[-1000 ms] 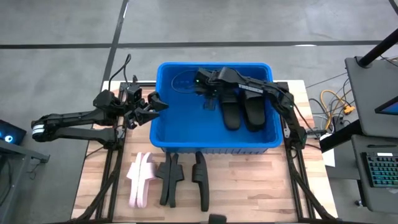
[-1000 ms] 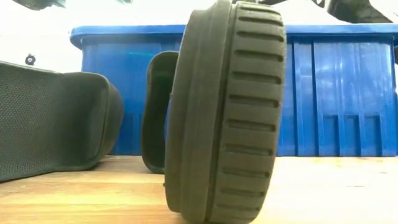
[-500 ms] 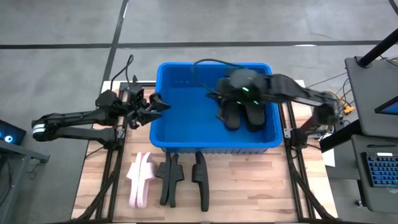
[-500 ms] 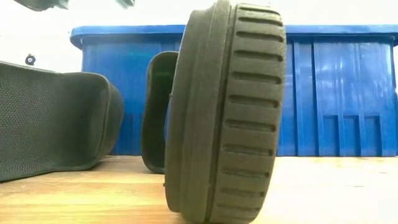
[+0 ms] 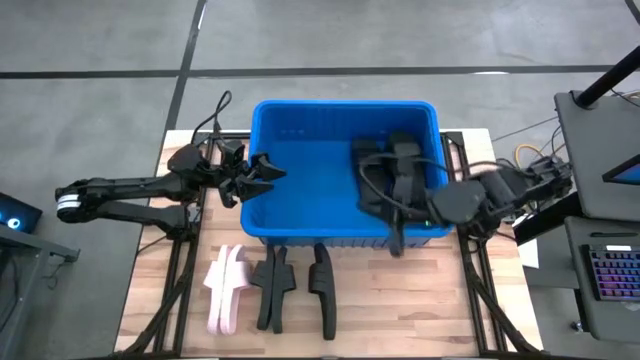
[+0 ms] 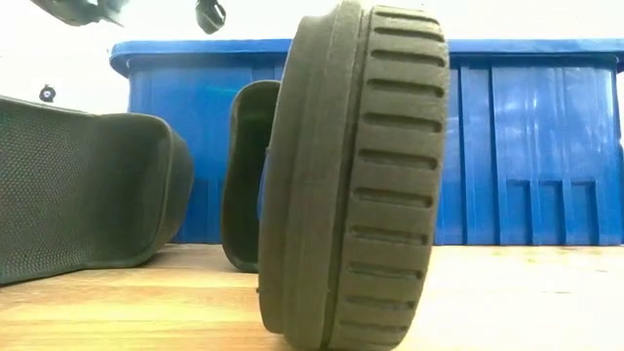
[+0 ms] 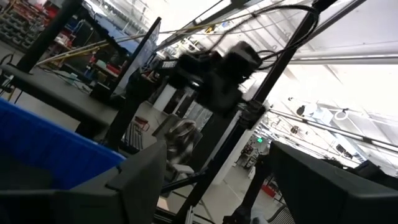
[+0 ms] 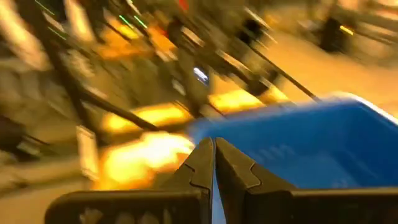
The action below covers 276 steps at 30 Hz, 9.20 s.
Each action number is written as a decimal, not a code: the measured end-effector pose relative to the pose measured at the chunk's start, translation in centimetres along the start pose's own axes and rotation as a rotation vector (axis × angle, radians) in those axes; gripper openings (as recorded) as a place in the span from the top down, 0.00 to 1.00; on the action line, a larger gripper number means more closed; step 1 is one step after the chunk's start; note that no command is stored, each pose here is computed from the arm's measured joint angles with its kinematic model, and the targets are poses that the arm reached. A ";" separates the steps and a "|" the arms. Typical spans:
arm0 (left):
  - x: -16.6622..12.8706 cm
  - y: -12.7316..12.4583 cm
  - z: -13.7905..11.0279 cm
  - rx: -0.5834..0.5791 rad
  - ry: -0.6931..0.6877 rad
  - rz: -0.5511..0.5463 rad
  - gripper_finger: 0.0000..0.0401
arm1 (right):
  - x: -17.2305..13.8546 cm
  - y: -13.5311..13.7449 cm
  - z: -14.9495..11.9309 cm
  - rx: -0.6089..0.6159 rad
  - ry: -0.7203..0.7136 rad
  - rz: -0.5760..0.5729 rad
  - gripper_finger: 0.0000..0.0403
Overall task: Pick and place slides into bin
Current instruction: Put the right black slide into the bin
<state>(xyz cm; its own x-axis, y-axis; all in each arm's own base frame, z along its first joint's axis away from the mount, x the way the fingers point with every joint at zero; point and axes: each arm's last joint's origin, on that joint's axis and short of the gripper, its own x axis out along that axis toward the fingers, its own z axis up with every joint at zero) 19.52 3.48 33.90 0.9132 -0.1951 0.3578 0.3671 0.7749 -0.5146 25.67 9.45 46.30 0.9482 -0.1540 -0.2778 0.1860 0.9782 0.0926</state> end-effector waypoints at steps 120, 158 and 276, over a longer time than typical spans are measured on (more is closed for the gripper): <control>-1.0 -1.5 0.0 0.056 0.149 -0.183 0.33 | 21.1 14.8 -23.8 -0.767 0.690 -0.296 0.51; -1.5 -2.3 0.6 0.081 0.119 -0.210 0.33 | 10.2 12.1 -5.3 -0.310 0.349 -0.220 0.97; -0.7 -0.1 1.1 0.109 -0.188 0.209 0.33 | 6.2 -29.9 -20.9 -0.281 0.510 -0.219 0.68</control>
<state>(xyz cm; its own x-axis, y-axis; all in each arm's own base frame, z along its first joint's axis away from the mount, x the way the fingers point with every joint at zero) 18.63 4.19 34.54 0.9144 0.0822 0.3963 0.1444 0.8485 -0.5091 20.59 -17.85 21.83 0.6406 -0.3369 -0.6900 0.2213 0.9415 -0.2542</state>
